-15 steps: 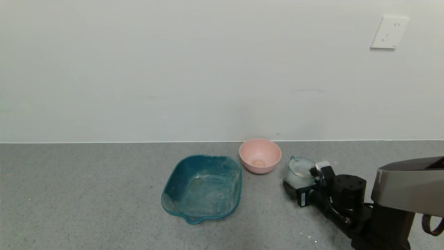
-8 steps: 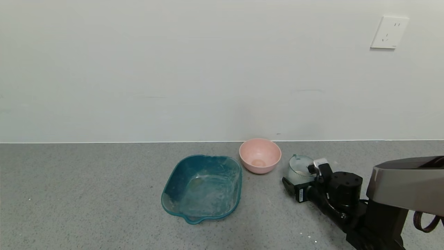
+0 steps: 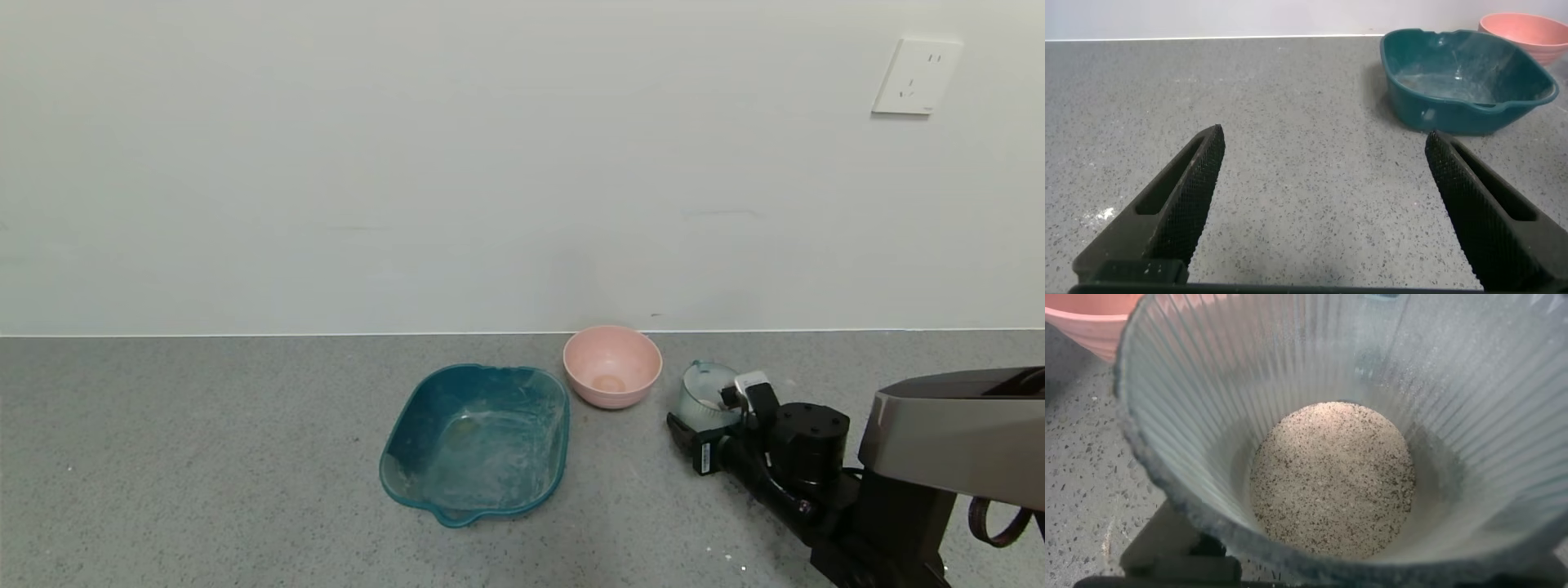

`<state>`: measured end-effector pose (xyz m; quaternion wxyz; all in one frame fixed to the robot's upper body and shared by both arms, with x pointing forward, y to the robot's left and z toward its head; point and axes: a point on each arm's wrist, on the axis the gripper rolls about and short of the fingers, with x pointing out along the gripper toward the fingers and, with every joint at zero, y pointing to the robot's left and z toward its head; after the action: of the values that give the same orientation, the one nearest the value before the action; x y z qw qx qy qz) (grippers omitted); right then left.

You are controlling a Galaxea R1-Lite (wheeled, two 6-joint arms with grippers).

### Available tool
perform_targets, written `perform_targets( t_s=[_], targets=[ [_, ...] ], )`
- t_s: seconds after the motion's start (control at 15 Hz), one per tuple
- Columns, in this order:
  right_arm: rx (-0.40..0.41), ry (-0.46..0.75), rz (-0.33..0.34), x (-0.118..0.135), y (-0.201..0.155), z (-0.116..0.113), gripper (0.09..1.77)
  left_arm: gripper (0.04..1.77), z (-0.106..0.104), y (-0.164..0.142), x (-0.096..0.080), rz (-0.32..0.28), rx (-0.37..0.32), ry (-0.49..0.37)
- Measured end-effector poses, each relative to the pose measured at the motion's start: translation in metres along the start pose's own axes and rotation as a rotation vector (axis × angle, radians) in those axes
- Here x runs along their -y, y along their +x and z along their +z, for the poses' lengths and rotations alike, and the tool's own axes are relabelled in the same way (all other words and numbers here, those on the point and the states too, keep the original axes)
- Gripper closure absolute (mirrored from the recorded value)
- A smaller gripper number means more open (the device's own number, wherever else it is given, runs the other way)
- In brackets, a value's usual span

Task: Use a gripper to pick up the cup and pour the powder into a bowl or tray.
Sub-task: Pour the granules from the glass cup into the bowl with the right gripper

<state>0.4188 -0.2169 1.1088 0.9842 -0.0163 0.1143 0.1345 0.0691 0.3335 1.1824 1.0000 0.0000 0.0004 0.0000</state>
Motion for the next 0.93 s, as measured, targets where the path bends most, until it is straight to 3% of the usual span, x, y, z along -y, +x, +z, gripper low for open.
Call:
perform_targets(
  t_s=[0.93],
  targets=[
    [0.012, -0.009, -0.002, 0.0025, -0.0022, 0.0048, 0.50, 0.05, 0.0000, 0.0000, 0.0000, 0.000, 0.000, 0.000]
  ],
)
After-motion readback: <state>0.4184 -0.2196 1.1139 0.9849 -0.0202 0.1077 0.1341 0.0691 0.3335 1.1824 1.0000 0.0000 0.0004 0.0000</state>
